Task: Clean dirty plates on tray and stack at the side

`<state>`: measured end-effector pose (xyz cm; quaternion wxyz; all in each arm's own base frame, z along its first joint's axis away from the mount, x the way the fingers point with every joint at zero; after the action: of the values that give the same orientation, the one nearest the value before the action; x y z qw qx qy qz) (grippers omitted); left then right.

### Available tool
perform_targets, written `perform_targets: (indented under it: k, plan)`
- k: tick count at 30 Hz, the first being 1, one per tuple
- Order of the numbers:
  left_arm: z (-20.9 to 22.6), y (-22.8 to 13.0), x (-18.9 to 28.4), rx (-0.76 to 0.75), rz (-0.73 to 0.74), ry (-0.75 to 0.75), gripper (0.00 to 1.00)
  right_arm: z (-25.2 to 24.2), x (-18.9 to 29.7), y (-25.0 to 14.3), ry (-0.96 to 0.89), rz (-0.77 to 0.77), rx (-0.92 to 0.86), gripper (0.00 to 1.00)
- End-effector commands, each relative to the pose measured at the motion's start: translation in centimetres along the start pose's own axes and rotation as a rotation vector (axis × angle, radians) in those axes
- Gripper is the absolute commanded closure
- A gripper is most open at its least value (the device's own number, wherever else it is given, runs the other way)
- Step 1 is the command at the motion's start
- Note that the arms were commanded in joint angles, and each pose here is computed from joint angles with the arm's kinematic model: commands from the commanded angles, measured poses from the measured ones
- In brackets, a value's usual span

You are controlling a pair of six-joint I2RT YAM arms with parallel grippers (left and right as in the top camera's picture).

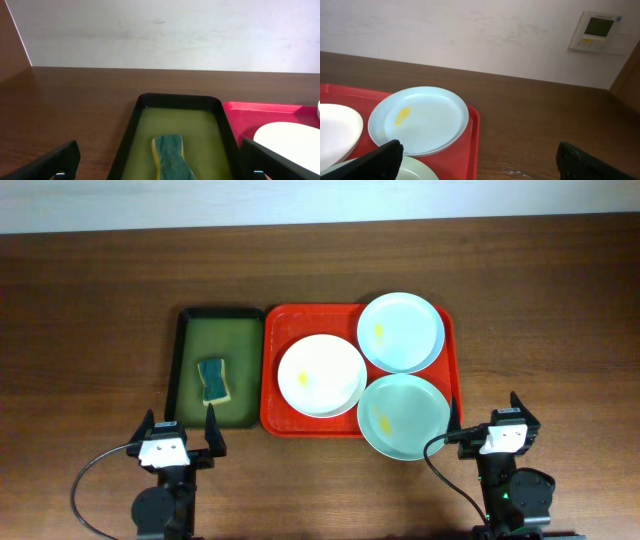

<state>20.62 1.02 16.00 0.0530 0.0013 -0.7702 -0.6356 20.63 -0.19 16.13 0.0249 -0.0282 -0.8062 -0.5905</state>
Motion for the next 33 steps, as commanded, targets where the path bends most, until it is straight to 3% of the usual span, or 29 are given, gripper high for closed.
perform_targets:
  k: [1,15,24,27,30,33]
  plan:
    - [-0.1,0.0,0.0,-0.019,-0.001,-0.011,0.01,-0.2,0.0,-0.4,-0.017,0.012,-0.008,0.01]
    - [-0.1,0.0,0.0,-0.019,-0.001,-0.011,0.01,-0.3,0.0,-0.1,-0.02,-0.002,-0.01,0.01]
    - [-1.6,0.9,0.2,-0.019,-0.038,-0.115,0.01,1.9,0.2,1.7,0.154,-0.106,-0.026,0.01]
    - [-3.0,4.2,1.2,-0.022,-0.093,-0.189,0.0,1.4,0.6,3.2,0.149,-0.136,-0.112,0.01]
    - [-4.0,10.0,3.3,-0.024,-0.103,-0.19,0.01,-0.1,2.2,7.7,0.15,-0.135,-0.144,0.01]
    - [-6.6,19.8,5.3,-0.043,-0.08,-0.242,0.01,-2.2,3.8,14.4,0.175,-0.03,-0.151,0.01]
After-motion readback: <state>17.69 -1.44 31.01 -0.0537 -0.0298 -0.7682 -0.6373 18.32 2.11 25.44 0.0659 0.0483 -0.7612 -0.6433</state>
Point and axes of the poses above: each gripper's point midway between its finger pads, its own x axis back along the fingers, its own z axis along the line the jaws close on, y = z × x, the point moved 4 cm from there along x, back along the fingers, and after that the axes turned 10 degrees about x, right-handed, at the moved point
